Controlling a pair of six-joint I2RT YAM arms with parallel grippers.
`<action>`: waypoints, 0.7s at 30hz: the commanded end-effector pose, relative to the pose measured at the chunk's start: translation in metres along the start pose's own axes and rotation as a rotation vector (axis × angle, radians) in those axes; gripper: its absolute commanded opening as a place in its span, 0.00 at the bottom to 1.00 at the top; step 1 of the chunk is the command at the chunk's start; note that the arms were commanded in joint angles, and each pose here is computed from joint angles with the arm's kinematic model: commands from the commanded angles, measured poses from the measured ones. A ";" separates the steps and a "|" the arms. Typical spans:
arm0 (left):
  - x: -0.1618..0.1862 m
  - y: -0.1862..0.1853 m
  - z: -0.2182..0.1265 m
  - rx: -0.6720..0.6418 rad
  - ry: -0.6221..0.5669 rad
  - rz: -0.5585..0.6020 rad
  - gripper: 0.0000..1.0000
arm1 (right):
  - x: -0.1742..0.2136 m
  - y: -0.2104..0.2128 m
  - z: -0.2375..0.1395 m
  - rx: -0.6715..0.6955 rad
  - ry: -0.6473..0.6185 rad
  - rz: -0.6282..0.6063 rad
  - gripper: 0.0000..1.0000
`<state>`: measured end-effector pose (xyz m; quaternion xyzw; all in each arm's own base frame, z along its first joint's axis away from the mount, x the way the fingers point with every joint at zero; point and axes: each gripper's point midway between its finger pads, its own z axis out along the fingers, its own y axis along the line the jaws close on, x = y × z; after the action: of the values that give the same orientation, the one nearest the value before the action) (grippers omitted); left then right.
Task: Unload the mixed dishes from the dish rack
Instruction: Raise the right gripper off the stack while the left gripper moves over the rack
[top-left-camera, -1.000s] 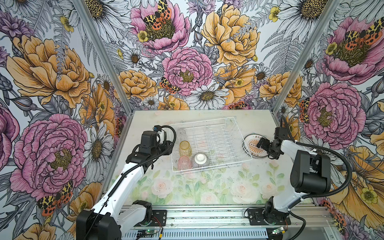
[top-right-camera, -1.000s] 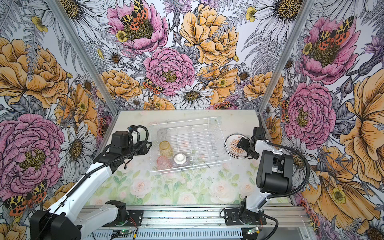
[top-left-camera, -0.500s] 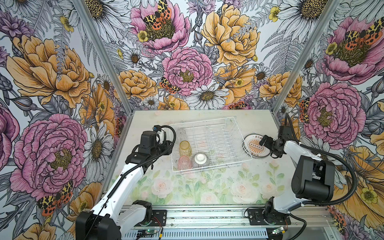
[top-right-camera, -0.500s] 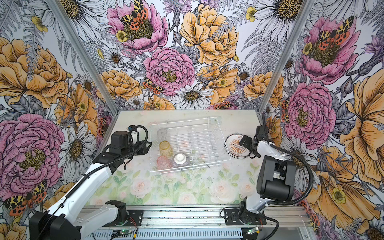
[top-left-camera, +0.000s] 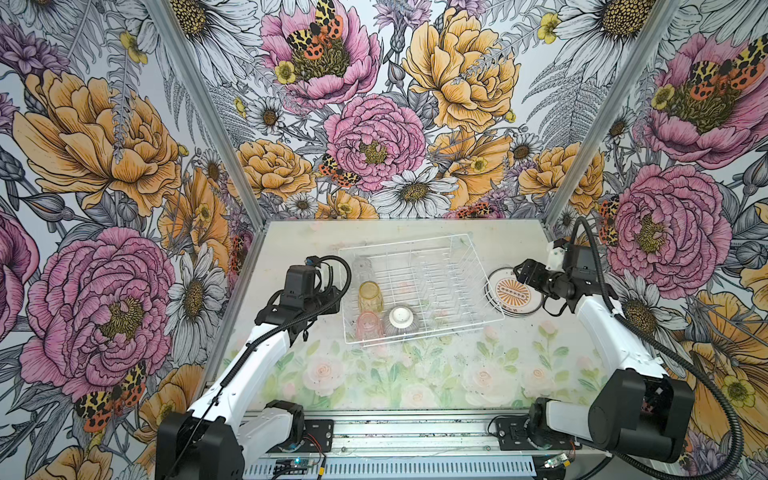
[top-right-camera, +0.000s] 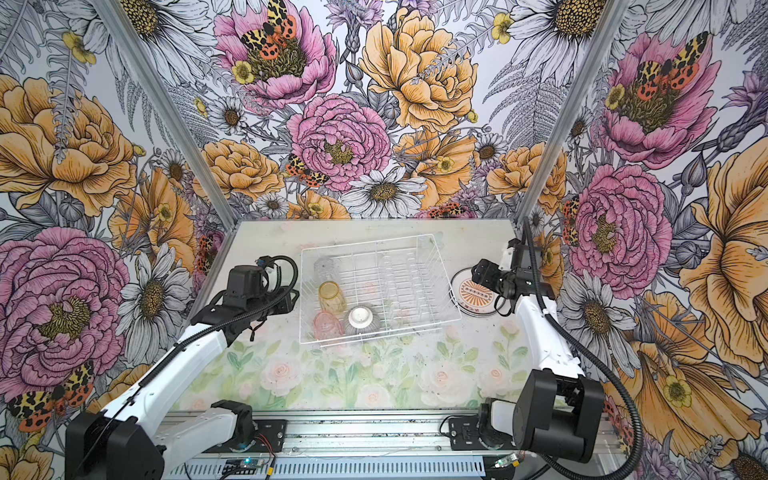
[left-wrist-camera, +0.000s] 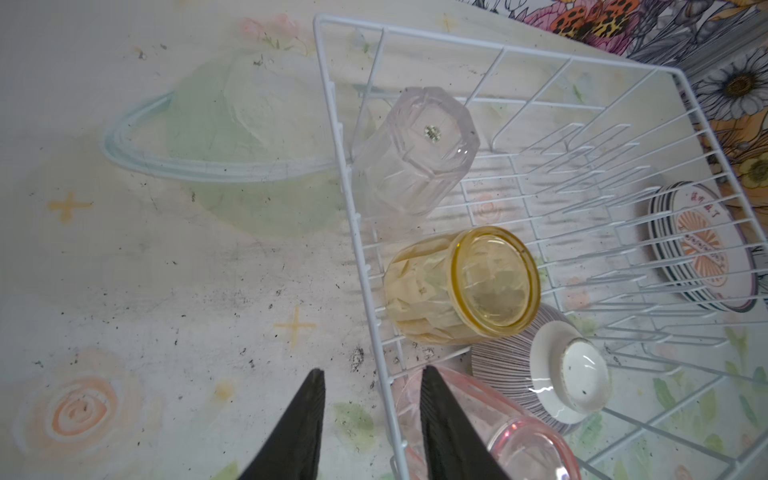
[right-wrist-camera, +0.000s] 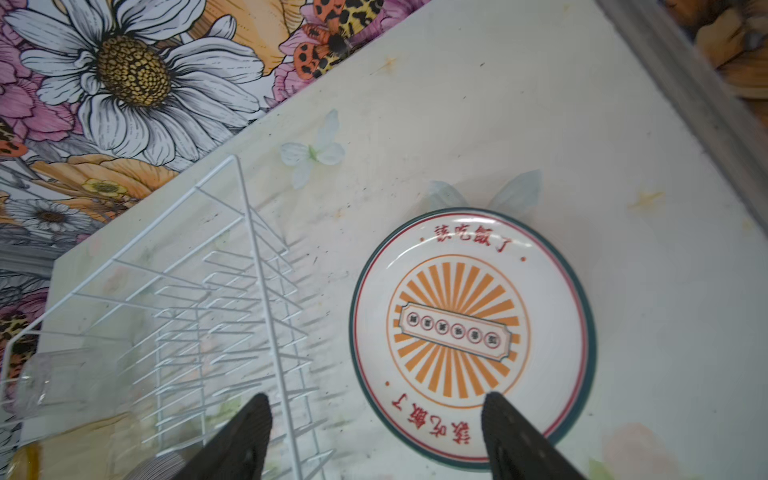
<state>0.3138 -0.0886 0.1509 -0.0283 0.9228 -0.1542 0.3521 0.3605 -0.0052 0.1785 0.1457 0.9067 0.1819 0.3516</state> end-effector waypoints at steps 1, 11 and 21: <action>0.002 0.004 0.007 -0.001 0.000 -0.035 0.38 | 0.018 0.035 -0.002 -0.117 0.073 -0.064 0.74; 0.003 -0.003 0.023 0.046 0.016 -0.062 0.33 | 0.039 0.050 0.021 -0.131 0.160 -0.112 0.62; 0.004 -0.005 0.035 0.060 0.036 -0.063 0.16 | 0.046 0.057 0.038 -0.134 0.213 -0.129 0.53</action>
<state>0.3301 -0.1019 0.1268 -0.0432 0.9246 -0.1856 0.3300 0.3509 0.0694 0.1364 0.0569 0.9358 0.2381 0.2536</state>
